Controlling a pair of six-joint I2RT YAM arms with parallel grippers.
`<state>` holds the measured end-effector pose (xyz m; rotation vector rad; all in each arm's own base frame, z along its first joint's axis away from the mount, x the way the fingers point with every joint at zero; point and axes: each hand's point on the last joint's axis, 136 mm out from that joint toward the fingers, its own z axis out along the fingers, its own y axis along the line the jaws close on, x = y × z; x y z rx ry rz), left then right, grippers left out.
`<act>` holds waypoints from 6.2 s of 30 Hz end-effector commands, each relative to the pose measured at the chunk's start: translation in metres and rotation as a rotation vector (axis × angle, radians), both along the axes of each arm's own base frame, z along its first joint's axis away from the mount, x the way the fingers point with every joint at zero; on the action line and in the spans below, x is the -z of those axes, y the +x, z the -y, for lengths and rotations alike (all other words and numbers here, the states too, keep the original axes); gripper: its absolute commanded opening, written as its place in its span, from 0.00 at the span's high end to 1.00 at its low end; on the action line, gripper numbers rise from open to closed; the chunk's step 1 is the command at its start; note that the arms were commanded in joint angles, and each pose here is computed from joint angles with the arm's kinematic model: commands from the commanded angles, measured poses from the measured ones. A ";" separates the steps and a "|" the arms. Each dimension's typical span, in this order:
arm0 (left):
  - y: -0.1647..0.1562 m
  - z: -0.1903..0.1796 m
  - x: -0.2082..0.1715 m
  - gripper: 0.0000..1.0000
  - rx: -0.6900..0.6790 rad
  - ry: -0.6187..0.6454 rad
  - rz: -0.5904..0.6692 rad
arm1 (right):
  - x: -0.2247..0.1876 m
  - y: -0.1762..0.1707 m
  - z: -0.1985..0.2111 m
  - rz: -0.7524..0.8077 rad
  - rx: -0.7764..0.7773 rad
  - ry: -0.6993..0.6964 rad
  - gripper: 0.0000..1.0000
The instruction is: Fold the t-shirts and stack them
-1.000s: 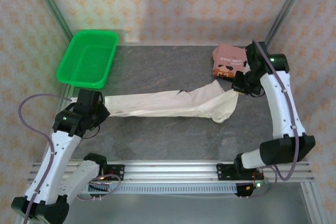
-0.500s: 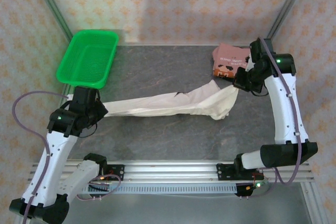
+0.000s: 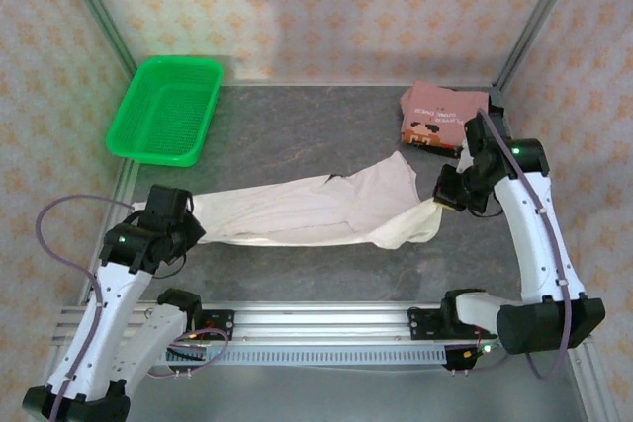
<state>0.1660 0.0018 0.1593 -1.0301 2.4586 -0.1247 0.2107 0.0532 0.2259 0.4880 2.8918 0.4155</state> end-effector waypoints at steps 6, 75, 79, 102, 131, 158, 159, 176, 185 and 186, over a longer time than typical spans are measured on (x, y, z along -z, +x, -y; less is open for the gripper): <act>0.015 -0.010 0.018 0.95 -0.045 0.056 -0.030 | 0.020 0.024 -0.012 0.009 0.016 0.062 1.00; 0.095 0.003 0.156 0.31 -0.036 0.052 -0.297 | 0.183 -0.010 -0.010 -0.153 0.215 0.006 0.70; 0.101 0.004 0.157 0.32 -0.023 0.049 -0.301 | 0.190 0.004 -0.016 -0.144 0.224 0.036 0.70; 0.147 -0.027 0.122 1.00 0.009 0.099 -0.295 | 0.111 0.020 0.042 -0.131 0.051 -0.343 1.00; 0.129 -0.015 0.125 1.00 0.010 0.025 -0.288 | 0.023 0.073 0.066 0.230 -0.320 -0.737 1.00; 0.160 -0.002 0.069 1.00 0.037 -0.097 -0.074 | -0.026 0.087 0.082 0.568 -0.220 -0.802 1.00; 0.160 -0.002 0.066 1.00 0.035 -0.094 -0.065 | -0.031 0.092 0.084 0.581 -0.220 -0.799 1.00; 0.063 -0.015 0.139 1.00 -0.048 -0.039 -0.251 | 0.023 0.008 0.055 0.554 0.248 -0.245 1.00; 0.036 -0.025 0.160 1.00 -0.092 0.005 -0.351 | 0.084 -0.061 0.058 0.252 0.395 -0.215 0.89; 0.034 -0.024 0.161 1.00 -0.093 0.005 -0.359 | 0.085 -0.063 0.059 0.254 0.419 -0.214 0.79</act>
